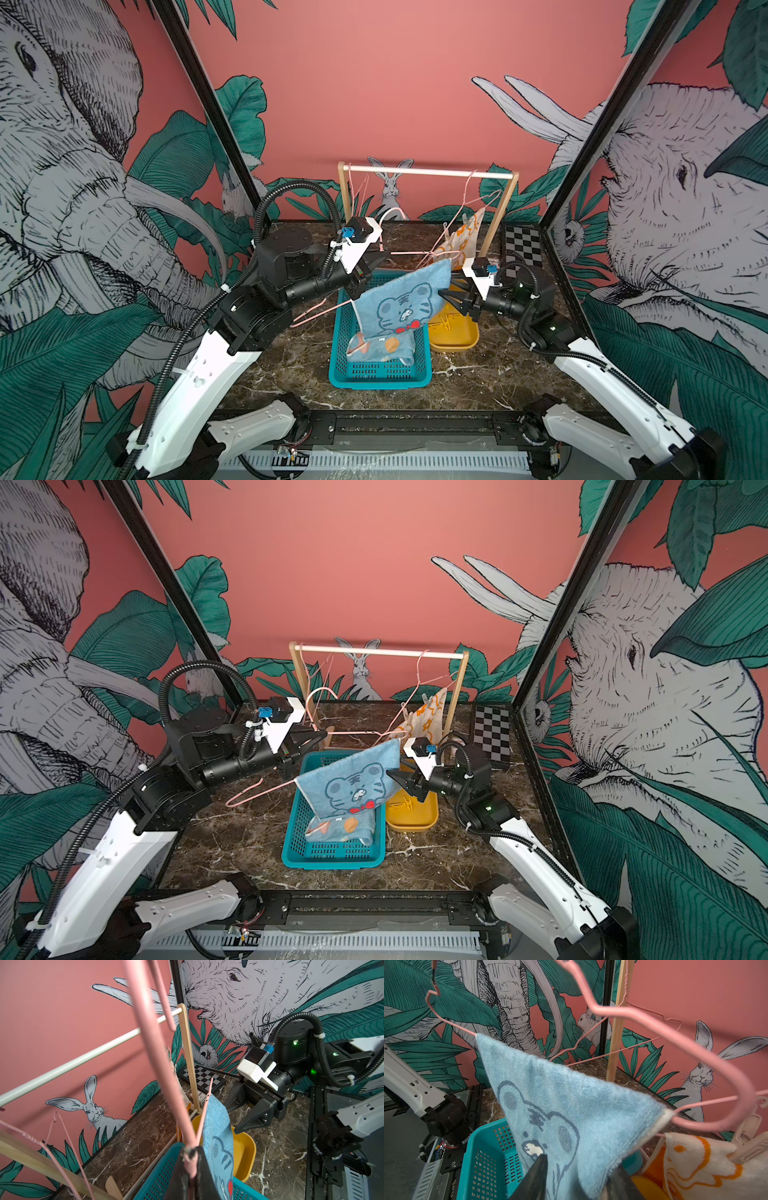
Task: Remove the clothespins securing towels to the hanger
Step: Remove the towel from the hanger, then place the towel in the basket, then place the hanger on the clothesline.
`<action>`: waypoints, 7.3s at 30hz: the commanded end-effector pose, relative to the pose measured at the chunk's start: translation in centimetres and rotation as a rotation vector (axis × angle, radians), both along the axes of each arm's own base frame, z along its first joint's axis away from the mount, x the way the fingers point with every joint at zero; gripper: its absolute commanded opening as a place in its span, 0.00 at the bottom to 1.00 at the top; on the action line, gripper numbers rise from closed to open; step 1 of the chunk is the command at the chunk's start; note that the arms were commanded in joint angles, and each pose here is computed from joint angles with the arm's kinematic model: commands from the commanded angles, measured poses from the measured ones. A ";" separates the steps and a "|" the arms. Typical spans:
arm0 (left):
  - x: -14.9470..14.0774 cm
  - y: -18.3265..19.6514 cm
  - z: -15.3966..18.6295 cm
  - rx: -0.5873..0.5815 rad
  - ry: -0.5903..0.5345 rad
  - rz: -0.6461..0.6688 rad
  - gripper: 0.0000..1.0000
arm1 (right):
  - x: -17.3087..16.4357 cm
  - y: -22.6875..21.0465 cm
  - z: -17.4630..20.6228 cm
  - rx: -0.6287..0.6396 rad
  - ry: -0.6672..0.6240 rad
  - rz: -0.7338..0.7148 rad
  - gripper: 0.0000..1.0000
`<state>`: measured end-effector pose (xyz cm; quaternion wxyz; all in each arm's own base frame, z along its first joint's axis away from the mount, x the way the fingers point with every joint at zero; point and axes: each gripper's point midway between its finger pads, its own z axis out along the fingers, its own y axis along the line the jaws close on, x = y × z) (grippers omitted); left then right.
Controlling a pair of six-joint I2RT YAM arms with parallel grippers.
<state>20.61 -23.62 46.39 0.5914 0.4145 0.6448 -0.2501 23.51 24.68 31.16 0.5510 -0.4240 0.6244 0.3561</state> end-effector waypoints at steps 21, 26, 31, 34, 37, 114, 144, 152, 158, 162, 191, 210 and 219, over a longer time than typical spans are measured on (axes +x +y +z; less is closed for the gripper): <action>-1.1 0.6 3.2 -0.081 -0.074 -0.017 0.00 | 0.1 1.7 -0.7 0.030 0.079 0.097 0.19; -1.2 0.5 3.2 -0.085 -0.068 -0.027 0.00 | 0.6 2.0 -0.8 0.030 0.090 0.095 0.15; -1.7 0.4 3.4 -0.092 -0.068 -0.047 0.00 | 1.3 1.9 -1.2 0.022 0.090 0.056 0.14; -2.0 0.3 3.5 -0.096 -0.068 -0.060 0.00 | 1.7 1.8 -1.1 0.024 0.081 0.030 0.17; -2.1 0.3 3.6 -0.099 -0.070 -0.068 0.00 | 2.2 1.5 -1.0 0.023 0.066 0.001 0.17; -0.4 12.8 7.0 -0.235 -0.319 0.558 0.00 | 1.7 0.8 -11.7 -0.212 0.306 -0.128 0.00; 0.0 11.7 5.7 -0.200 -0.284 0.524 0.00 | 0.4 11.7 -13.0 -0.301 0.322 0.135 0.00; 0.6 11.2 4.8 -0.198 -0.260 0.520 0.00 | 1.2 12.7 -14.8 -0.363 0.327 0.117 0.00; 1.2 10.5 4.2 -0.195 -0.240 0.512 0.00 | 1.5 12.4 -15.1 -0.384 0.308 0.092 0.27; 1.9 9.7 3.3 -0.188 -0.216 0.505 0.00 | 1.6 11.6 -13.8 -0.351 0.262 0.053 0.43; 13.3 6.0 -1.2 -0.124 -0.018 0.545 0.00 | 1.0 -1.9 -6.5 -0.146 0.038 -0.391 0.58; 21.3 6.3 -1.0 -0.213 0.072 0.539 0.00 | 0.7 -2.5 -6.8 -0.146 0.048 -0.404 0.59; 22.8 5.0 -2.0 -0.215 0.120 0.493 0.00 | 0.8 -2.8 -7.1 -0.151 0.052 -0.416 0.59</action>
